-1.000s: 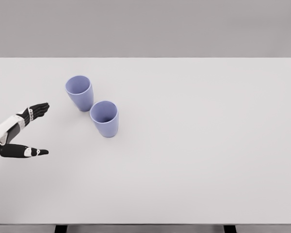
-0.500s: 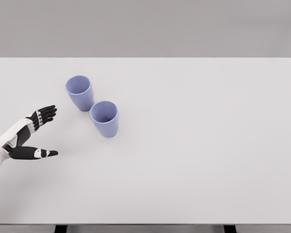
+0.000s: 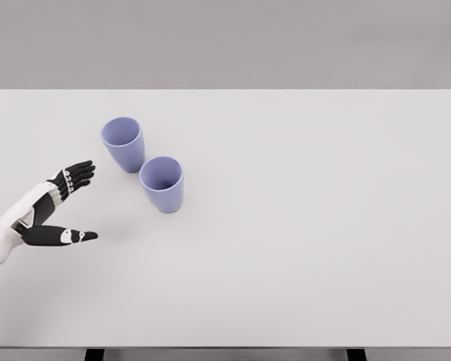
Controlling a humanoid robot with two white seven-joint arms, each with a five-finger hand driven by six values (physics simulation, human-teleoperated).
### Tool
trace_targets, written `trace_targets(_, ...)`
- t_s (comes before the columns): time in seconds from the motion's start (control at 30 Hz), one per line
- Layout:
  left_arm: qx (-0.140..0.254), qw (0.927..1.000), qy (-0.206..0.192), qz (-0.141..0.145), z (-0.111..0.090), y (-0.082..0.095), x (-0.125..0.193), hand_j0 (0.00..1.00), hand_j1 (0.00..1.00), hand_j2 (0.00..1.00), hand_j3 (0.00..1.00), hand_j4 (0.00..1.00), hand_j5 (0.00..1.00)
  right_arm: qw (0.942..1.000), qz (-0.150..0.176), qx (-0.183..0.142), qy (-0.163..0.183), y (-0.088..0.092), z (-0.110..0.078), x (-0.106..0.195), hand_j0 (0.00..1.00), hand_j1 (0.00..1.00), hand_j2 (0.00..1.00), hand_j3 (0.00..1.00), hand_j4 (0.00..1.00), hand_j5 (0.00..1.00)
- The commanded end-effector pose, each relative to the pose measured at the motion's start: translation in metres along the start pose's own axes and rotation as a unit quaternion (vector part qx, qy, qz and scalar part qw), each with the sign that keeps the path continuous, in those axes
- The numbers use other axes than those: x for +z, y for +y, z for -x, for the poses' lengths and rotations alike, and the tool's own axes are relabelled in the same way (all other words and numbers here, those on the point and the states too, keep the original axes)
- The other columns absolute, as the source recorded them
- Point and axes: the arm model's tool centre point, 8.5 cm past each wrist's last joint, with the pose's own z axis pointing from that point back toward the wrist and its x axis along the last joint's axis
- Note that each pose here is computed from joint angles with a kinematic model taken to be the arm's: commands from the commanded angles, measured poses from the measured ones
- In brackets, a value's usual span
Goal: Place the right cup on the left cup with left arm
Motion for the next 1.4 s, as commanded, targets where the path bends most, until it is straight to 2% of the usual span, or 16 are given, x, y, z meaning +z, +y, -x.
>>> trace_targets(0.0,-0.006,1.0000,0.001,0.001,0.001,-0.003,-0.002,1.00,1.00,1.00,1.00,1.00,1.00,1.0000,0.000,0.000,0.000,0.000,0.000,0.000,1.00,1.00,1.00,1.00,1.00,1.00)
trace_targets(0.17,-0.035,0.9994,0.003,0.005,0.002,-0.007,-0.006,1.00,1.00,1.00,1.00,1.00,1.00,1.0000,0.000,0.000,0.000,0.000,0.000,0.000,1.00,1.00,1.00,1.00,1.00,1.00)
trace_targets(0.27,-0.035,0.9994,0.003,0.004,0.002,-0.007,-0.006,1.00,1.00,1.00,1.00,1.00,1.00,1.0000,0.000,0.000,0.000,0.000,0.000,0.000,1.00,1.00,1.00,1.00,1.00,1.00)
trace_targets(0.57,-0.022,0.9997,-0.008,-0.001,0.002,-0.014,-0.011,1.00,1.00,1.00,1.00,1.00,1.00,1.0000,0.000,-0.001,0.000,0.000,0.000,0.000,1.00,1.00,1.00,1.00,1.00,1.00)
trace_targets(1.0,-0.012,0.9997,-0.021,-0.009,0.002,-0.014,-0.025,1.00,1.00,1.00,1.00,1.00,1.00,1.0000,0.000,0.000,0.000,0.000,0.000,0.000,1.00,1.00,1.00,1.00,1.00,1.00)
trace_targets(1.27,0.002,0.9996,-0.026,-0.013,0.007,-0.022,-0.033,1.00,1.00,1.00,1.00,1.00,1.00,1.0000,0.000,0.000,0.000,0.000,0.000,0.000,1.00,1.00,1.00,1.00,1.00,1.00)
trace_targets(1.37,0.023,0.9996,-0.006,-0.016,0.012,-0.025,-0.035,1.00,1.00,1.00,1.00,1.00,1.00,1.0000,0.000,0.000,0.000,0.000,0.000,0.000,1.00,1.00,1.00,1.00,1.00,1.00)
